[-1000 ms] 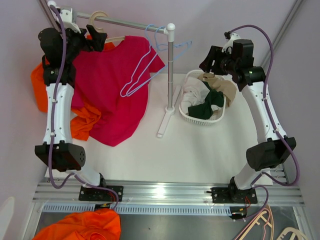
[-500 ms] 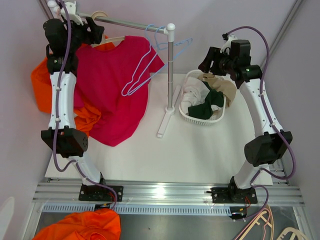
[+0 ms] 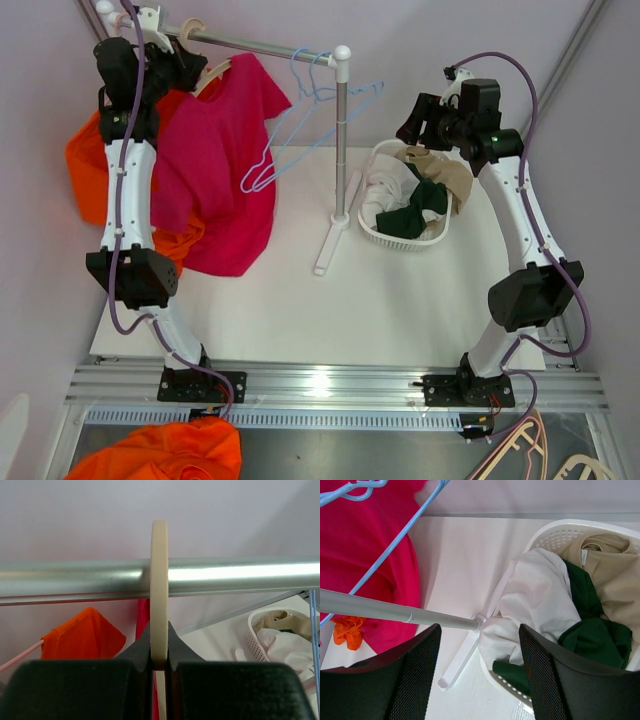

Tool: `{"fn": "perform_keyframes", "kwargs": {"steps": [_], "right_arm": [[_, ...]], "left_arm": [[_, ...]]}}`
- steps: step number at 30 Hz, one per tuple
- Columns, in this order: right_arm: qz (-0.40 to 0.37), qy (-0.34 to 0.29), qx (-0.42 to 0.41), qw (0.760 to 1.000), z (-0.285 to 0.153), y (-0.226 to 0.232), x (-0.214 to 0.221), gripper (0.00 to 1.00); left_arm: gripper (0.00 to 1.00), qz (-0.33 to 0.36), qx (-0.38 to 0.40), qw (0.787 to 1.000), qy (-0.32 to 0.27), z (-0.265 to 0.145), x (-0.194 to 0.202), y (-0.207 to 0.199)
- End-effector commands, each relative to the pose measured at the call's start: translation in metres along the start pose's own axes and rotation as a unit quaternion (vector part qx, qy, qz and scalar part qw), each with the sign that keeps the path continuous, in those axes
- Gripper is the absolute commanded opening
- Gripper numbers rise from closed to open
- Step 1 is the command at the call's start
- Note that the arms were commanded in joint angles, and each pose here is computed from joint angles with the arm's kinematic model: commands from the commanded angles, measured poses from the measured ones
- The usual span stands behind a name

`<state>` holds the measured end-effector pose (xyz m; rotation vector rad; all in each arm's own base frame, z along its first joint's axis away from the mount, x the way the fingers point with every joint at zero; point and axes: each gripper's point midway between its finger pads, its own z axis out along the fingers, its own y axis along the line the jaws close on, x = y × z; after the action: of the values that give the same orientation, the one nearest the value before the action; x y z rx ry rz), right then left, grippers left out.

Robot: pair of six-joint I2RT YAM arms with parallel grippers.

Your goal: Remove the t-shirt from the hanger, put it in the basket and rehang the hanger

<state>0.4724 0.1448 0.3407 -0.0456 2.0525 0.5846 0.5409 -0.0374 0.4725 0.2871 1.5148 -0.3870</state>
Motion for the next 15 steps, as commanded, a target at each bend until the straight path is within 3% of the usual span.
{"fn": "perform_keyframes", "kwargs": {"steps": [1,15], "right_arm": [[-0.005,-0.017,-0.014,1.0,-0.005,0.007,-0.013,0.68],[-0.007,-0.019,-0.016,1.0,-0.016,0.01,-0.011,0.69]], "left_arm": [[0.01,0.015,0.021,0.999,-0.04,-0.011,-0.036,-0.014],[0.01,0.019,-0.004,0.991,-0.136,-0.054,-0.124,-0.046]]}}
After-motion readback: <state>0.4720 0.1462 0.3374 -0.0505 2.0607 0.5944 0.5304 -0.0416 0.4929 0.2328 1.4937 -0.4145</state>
